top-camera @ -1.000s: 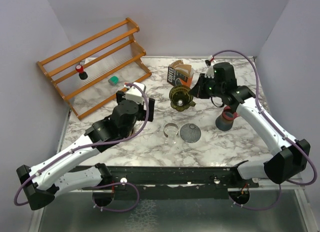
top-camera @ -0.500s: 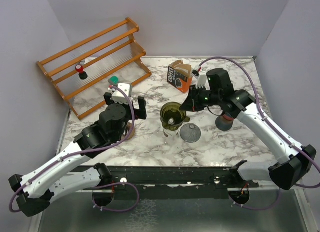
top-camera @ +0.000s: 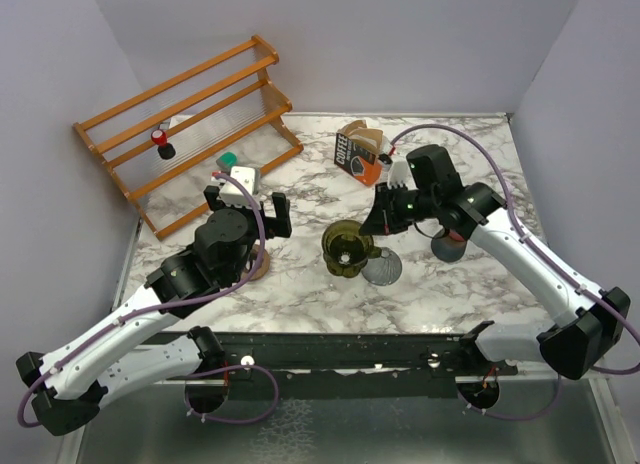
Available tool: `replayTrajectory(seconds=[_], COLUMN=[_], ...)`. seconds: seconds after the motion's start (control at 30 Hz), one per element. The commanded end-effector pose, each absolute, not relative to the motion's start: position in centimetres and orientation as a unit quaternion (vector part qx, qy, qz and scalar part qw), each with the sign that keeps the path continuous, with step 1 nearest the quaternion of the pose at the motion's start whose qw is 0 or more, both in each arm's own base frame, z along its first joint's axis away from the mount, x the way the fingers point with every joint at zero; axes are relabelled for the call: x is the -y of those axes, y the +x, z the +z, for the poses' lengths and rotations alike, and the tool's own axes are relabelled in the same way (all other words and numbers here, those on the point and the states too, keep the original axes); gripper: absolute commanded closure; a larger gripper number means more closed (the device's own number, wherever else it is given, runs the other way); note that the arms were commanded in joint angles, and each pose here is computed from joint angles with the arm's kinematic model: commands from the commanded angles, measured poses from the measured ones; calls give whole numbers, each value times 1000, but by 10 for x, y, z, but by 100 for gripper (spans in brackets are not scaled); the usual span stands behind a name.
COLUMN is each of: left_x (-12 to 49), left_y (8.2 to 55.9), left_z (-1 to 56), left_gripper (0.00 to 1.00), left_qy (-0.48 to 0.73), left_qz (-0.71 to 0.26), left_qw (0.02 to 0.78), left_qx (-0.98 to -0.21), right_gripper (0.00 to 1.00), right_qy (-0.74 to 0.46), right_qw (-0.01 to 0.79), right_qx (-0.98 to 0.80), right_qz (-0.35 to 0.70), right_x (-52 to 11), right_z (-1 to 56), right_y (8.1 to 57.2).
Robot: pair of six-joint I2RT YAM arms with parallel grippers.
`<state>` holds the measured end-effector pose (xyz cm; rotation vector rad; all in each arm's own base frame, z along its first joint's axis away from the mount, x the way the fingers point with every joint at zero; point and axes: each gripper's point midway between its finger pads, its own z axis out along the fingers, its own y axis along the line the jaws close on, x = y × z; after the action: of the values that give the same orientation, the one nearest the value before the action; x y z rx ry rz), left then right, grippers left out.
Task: Place the coffee filter in the dripper
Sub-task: Place the coffee dripper on the coffee server.
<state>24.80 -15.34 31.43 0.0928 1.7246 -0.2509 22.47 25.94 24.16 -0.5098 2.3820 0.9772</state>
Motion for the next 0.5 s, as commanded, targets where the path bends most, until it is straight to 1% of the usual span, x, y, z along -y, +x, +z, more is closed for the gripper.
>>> replayTrajectory(seconds=[0.0, 0.47], left_x=[151, 151], left_y=[251, 252], left_z=[312, 311], left_gripper=[1, 1], left_qy=[33, 35], left_qz=[-104, -102], left_qw=[645, 644], left_qx=[-757, -757], right_gripper=[99, 99], right_qy=[-190, -180], right_qw=[236, 246], right_qx=[-885, -884], right_qz=[355, 356], right_x=[-260, -268], right_z=[226, 219], right_y=[221, 233])
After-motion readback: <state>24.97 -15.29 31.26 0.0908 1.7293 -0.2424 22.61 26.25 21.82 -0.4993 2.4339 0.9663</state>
